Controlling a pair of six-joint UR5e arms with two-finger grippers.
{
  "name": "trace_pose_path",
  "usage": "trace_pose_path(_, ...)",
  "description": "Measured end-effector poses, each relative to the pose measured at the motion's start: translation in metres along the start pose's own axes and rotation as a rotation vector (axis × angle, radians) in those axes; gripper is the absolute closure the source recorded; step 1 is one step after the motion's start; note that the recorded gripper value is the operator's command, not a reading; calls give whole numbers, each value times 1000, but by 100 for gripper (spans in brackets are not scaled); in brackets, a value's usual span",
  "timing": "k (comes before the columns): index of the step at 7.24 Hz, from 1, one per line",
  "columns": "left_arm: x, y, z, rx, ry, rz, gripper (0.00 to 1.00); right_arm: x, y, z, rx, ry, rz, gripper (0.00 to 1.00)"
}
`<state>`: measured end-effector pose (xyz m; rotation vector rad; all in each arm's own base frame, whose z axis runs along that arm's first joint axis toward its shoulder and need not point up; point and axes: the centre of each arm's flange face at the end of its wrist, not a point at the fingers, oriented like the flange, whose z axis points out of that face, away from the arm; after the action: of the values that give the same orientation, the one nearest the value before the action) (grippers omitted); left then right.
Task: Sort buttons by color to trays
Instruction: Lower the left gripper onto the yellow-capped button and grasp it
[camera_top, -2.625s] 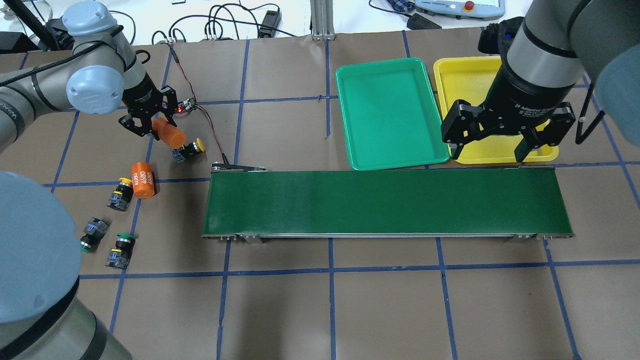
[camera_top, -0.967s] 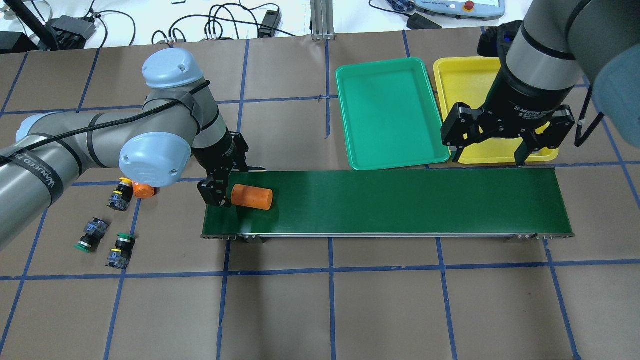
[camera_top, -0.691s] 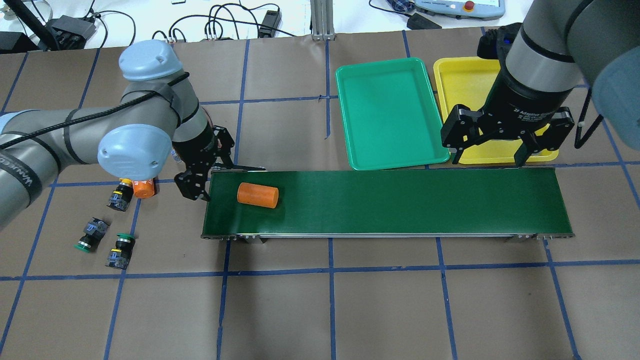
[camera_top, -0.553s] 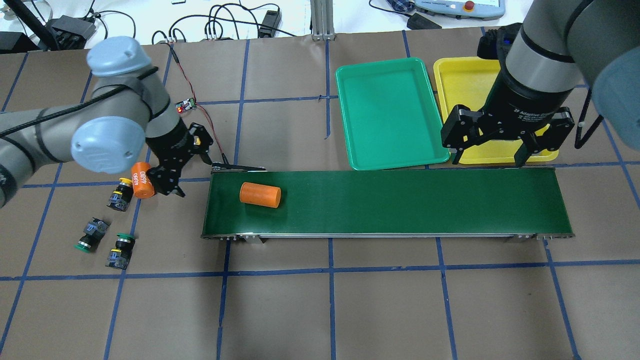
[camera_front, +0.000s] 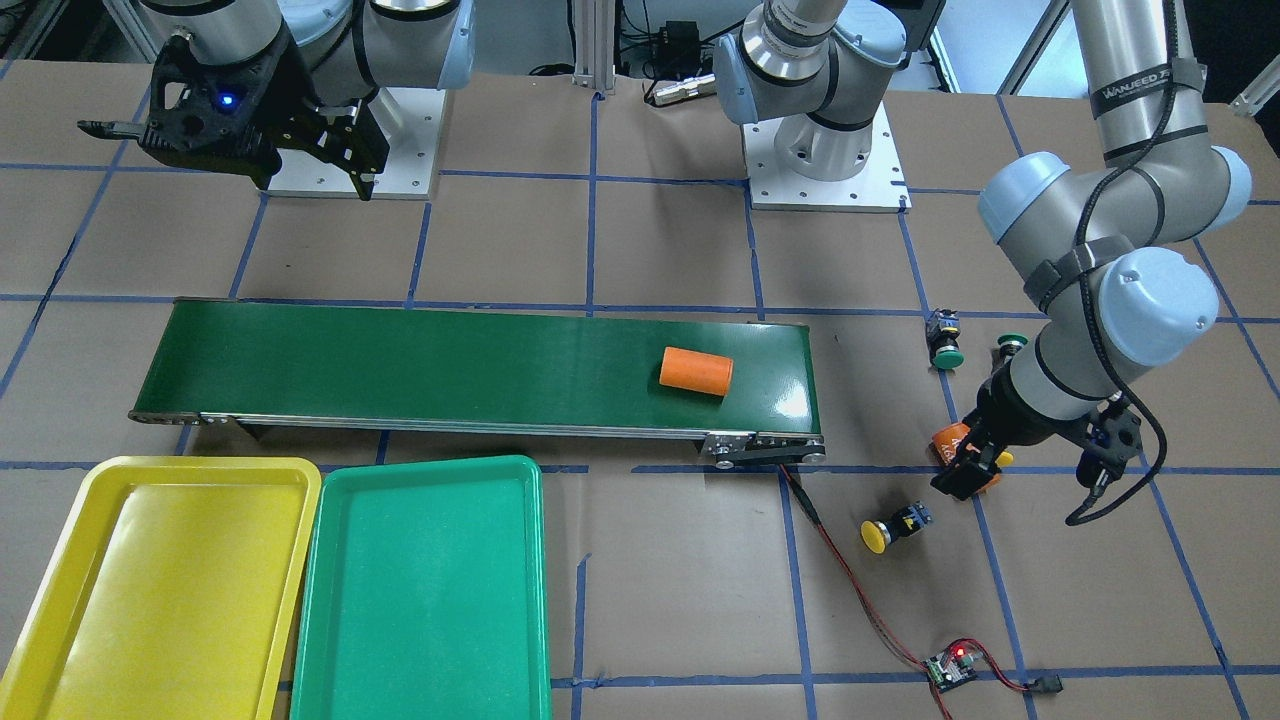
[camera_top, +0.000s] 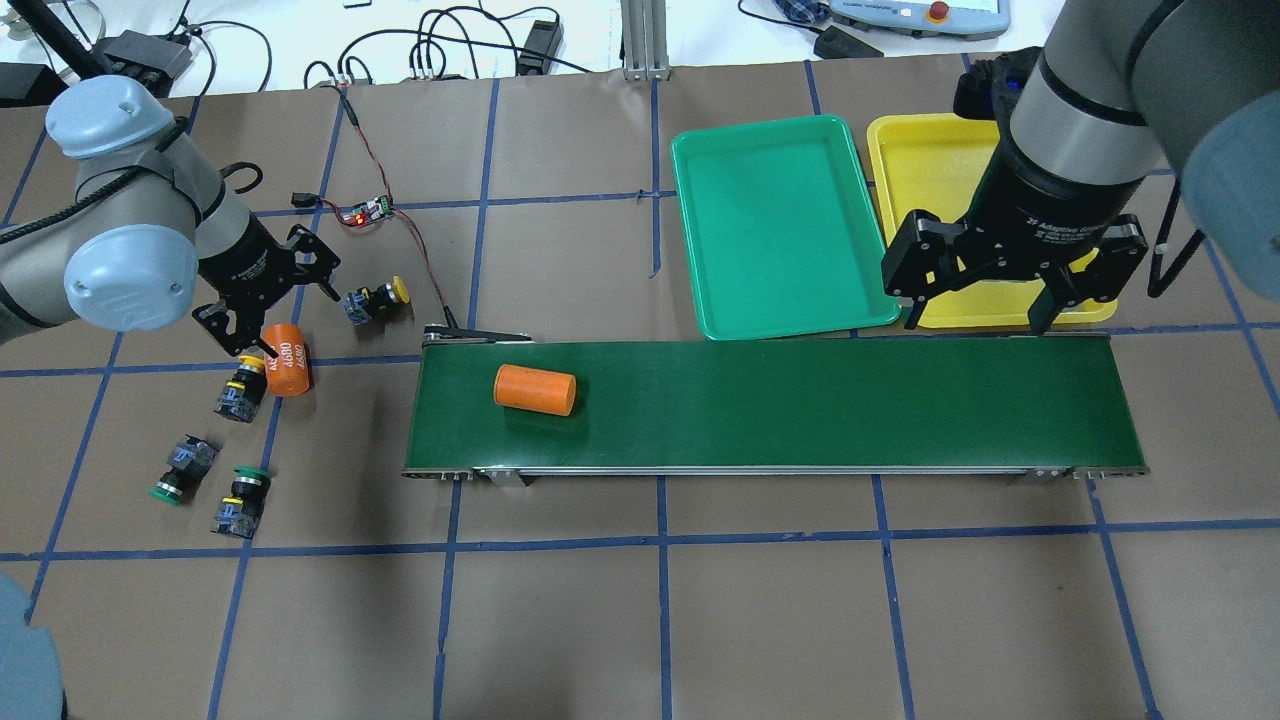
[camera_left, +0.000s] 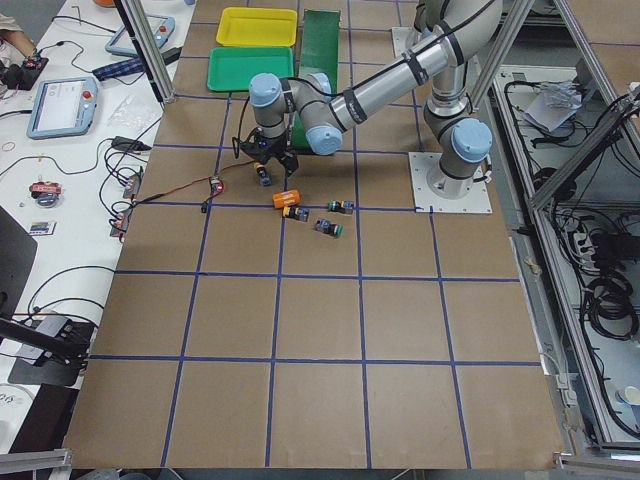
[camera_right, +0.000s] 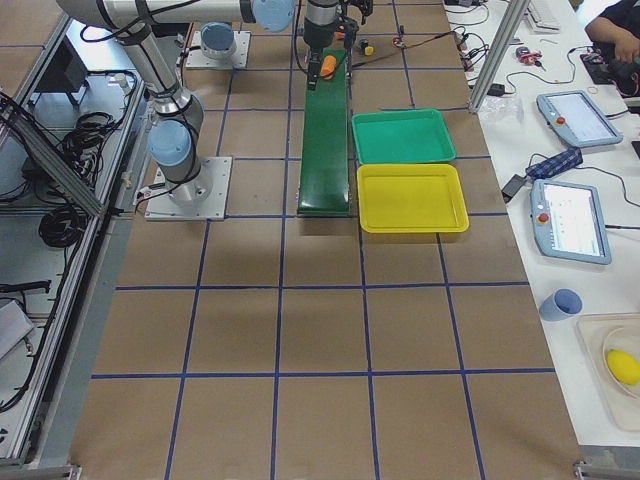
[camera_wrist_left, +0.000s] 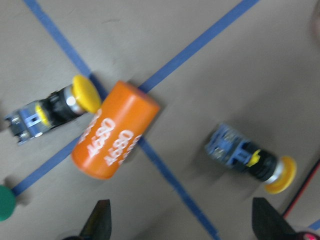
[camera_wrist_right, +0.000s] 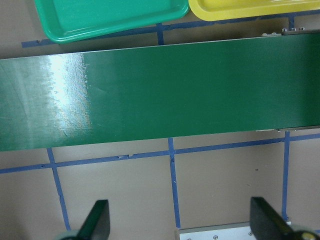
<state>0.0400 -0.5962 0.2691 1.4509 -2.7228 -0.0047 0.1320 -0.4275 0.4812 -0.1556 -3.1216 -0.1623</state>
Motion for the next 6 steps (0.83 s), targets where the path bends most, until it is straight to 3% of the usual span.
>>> trace_pose_path(2, 20, -16, 12, -31, 34, -123, 0, 0, 0, 1, 0, 0, -1, 0)
trace_pose_path(5, 37, -17, 64, -63, 9, -202, 0, 0, 0, 1, 0, -1, -1, 0)
trace_pose_path(6, 41, -15, 73, -64, 4, -207, 7, 0, 0, 1, 0, 0, -1, 0)
